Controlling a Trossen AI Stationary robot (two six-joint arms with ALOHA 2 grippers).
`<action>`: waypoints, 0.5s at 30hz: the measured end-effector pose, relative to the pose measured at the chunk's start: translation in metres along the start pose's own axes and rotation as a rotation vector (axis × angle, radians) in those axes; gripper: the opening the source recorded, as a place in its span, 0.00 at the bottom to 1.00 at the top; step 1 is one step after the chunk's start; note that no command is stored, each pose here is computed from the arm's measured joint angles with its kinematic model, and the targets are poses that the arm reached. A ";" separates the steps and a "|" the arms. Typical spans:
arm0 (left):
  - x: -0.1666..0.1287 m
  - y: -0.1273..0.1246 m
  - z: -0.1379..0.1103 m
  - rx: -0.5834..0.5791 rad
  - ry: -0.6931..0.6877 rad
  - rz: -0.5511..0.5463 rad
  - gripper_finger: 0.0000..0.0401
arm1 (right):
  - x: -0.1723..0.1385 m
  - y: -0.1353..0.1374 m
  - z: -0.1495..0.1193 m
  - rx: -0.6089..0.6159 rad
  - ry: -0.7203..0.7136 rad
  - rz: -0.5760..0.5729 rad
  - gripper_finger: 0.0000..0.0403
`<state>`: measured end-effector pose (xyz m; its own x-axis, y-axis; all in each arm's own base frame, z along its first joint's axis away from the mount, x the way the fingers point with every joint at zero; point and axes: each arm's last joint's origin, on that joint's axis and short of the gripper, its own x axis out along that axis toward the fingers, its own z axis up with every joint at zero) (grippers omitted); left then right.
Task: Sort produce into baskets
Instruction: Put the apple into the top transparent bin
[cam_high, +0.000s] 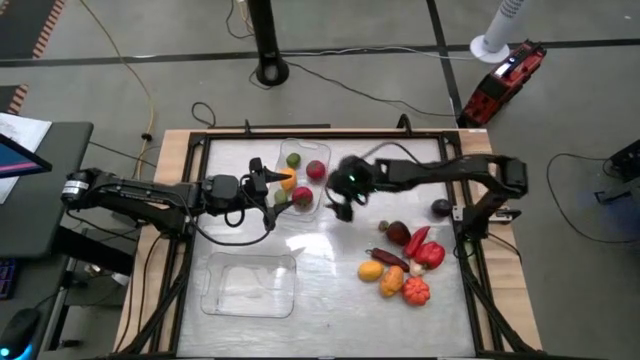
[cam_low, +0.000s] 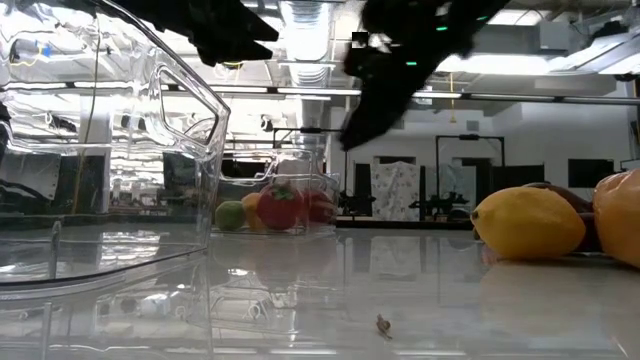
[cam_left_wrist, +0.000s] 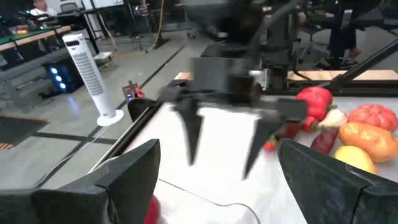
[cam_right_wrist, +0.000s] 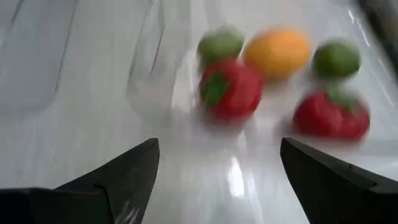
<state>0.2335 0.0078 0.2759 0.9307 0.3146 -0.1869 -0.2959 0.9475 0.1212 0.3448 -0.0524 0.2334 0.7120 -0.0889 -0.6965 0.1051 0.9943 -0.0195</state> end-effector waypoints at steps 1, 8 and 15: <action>0.000 0.000 0.000 0.000 0.001 0.000 0.78 | -0.005 0.007 -0.008 0.002 0.022 0.003 0.89; 0.000 0.000 -0.001 -0.014 0.005 0.001 0.78 | -0.046 0.051 -0.069 0.048 0.171 -0.023 0.87; 0.000 0.002 0.000 -0.002 0.003 0.050 0.78 | -0.070 0.072 -0.117 0.114 0.199 -0.128 0.87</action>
<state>0.2330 0.0092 0.2760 0.9142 0.3614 -0.1835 -0.3421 0.9308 0.1287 0.2215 0.0321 0.1964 0.5386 -0.1887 -0.8212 0.2707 0.9617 -0.0434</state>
